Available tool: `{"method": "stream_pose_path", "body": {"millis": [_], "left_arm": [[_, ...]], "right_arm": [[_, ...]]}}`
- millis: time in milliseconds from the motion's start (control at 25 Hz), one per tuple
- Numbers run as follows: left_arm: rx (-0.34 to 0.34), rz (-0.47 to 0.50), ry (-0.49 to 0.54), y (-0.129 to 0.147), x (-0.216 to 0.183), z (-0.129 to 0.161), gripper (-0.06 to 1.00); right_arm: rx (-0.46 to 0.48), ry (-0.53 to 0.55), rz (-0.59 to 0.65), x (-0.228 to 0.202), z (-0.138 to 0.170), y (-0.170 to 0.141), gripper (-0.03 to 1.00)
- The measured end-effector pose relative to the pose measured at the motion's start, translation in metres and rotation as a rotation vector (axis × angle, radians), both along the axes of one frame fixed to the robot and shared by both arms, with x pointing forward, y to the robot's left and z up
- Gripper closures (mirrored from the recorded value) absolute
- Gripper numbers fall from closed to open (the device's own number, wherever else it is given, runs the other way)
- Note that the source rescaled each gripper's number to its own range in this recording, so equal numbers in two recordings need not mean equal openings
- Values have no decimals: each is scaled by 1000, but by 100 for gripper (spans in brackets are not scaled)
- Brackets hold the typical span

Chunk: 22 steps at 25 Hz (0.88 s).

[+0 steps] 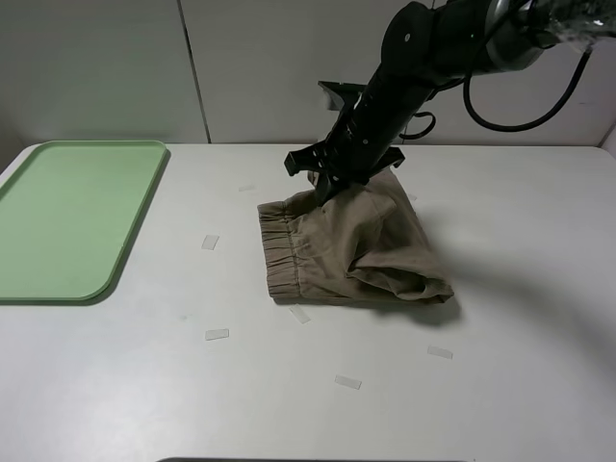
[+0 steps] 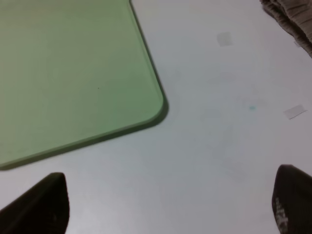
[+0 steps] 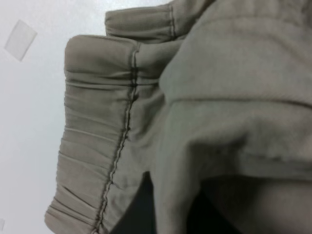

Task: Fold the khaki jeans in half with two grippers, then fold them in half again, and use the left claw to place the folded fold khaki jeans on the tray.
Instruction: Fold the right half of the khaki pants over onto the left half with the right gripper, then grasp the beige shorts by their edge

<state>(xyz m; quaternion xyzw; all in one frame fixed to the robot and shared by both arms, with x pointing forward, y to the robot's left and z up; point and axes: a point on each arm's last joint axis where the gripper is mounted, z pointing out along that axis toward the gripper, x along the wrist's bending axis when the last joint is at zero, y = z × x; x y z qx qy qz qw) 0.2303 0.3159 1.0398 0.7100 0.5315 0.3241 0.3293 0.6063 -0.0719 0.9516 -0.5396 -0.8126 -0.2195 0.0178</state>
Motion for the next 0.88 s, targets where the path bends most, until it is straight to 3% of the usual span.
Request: {"method": "stream_pose_path", "body": {"millis": [120,320,360,440,640,880], "left_arm": [[2,1,-1,0,0,0,14],[2,2,-1,0,0,0,14],[2,2,-1,0,0,0,14],[2,2,-1,0,0,0,14],[5,3,0,0,0,0,14],[5,3,0,0,0,0,14]], "right_arm": [[12,9,-6,-1,0,1,82],[94,55,-41,-6,3,12,21],[109,64,-47,-7,3,14,15],[129,72,-56,-8,4,17,10],[124,76,-50,-9,4,17,10],[33,27,4,-7,1,11,10]]}}
